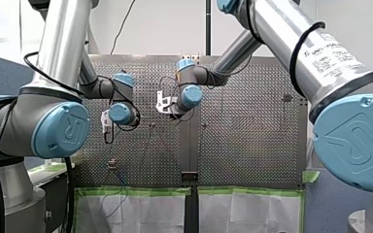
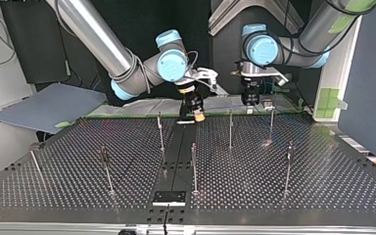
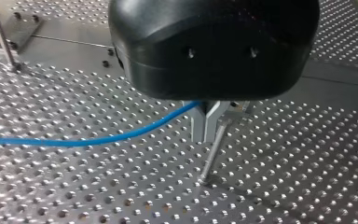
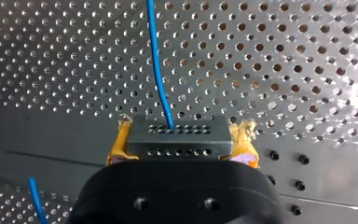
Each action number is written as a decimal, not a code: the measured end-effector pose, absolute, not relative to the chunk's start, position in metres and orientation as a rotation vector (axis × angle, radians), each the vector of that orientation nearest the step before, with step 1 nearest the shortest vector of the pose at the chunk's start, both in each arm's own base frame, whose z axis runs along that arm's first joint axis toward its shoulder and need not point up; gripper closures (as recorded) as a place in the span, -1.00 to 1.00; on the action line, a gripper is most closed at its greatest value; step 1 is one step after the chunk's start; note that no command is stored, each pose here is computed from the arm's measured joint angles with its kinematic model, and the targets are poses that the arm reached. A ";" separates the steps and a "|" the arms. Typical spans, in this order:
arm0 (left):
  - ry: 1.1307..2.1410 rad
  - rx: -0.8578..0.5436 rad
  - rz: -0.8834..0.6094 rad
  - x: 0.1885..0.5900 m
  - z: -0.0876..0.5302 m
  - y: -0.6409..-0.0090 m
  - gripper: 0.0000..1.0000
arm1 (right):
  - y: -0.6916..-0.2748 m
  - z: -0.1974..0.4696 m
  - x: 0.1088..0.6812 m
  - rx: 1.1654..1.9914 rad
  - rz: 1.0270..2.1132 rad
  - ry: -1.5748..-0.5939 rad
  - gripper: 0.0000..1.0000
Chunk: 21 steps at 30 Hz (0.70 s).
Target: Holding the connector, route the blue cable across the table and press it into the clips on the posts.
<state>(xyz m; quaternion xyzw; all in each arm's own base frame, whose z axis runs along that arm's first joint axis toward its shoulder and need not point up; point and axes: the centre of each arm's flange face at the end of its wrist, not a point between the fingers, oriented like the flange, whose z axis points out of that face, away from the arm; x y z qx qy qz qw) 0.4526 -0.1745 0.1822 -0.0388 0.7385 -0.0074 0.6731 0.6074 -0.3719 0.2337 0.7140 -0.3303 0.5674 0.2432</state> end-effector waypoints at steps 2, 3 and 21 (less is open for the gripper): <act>1.665 -0.085 -0.024 0.455 0.175 -0.175 0.97 | -0.373 0.231 0.605 1.951 1.545 -0.907 1.00; 1.665 -0.084 -0.027 0.456 0.172 -0.176 0.97 | -0.374 0.230 0.605 1.951 1.543 -0.909 1.00; 1.696 -0.063 -0.072 0.487 0.128 -0.181 0.97 | -0.393 0.195 0.604 1.933 1.556 -0.925 1.00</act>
